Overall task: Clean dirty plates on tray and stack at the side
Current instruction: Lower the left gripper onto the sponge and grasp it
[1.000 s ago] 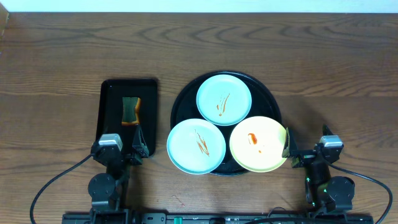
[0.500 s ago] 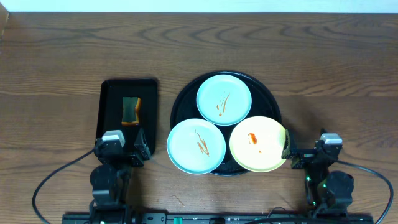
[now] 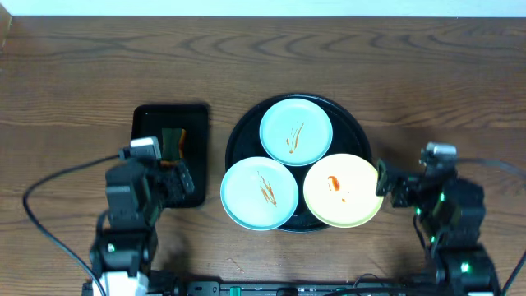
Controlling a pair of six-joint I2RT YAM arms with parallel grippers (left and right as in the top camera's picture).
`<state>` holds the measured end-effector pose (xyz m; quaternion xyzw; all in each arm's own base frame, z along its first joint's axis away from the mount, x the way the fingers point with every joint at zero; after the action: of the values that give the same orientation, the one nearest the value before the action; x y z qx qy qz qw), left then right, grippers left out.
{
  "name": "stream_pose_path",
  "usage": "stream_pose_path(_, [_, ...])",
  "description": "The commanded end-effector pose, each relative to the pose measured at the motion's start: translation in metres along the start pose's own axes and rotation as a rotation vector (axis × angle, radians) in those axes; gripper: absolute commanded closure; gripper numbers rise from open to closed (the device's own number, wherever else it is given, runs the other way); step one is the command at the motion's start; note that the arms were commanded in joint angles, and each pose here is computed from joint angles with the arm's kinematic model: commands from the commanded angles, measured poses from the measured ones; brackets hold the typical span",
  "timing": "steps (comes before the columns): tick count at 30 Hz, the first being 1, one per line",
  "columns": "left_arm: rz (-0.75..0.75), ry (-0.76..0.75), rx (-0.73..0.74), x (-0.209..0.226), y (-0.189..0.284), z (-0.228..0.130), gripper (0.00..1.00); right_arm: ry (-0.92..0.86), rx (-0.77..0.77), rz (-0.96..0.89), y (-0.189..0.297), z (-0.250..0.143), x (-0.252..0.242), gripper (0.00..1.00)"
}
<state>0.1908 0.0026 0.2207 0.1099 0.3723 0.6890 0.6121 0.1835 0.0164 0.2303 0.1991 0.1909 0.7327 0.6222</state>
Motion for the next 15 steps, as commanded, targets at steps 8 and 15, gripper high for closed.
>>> stream_pose_path(8, [0.087, 0.065, 0.236, -0.022, 0.009, 0.058, 0.12, 0.137, 0.287, 0.132, -0.028, 0.068, 0.005, 0.01])
stream_pose_path(15, [0.128, 0.072, 0.338, -0.021, 0.005, 0.056, 0.12, 0.091, 0.386, 0.261, -0.04, 0.081, 0.013, 0.01])
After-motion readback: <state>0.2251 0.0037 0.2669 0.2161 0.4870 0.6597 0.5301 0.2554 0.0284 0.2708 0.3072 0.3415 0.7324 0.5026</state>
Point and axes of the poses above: each gripper's point midway between its finger pads, its own y axis back along the fingers, its own x axis along the line the jaws close on, z = x × y, the point moved 10 cm from there along y, back along the fingers, and after that the axes turned 11 degrees about y, right-handed, at the moved point
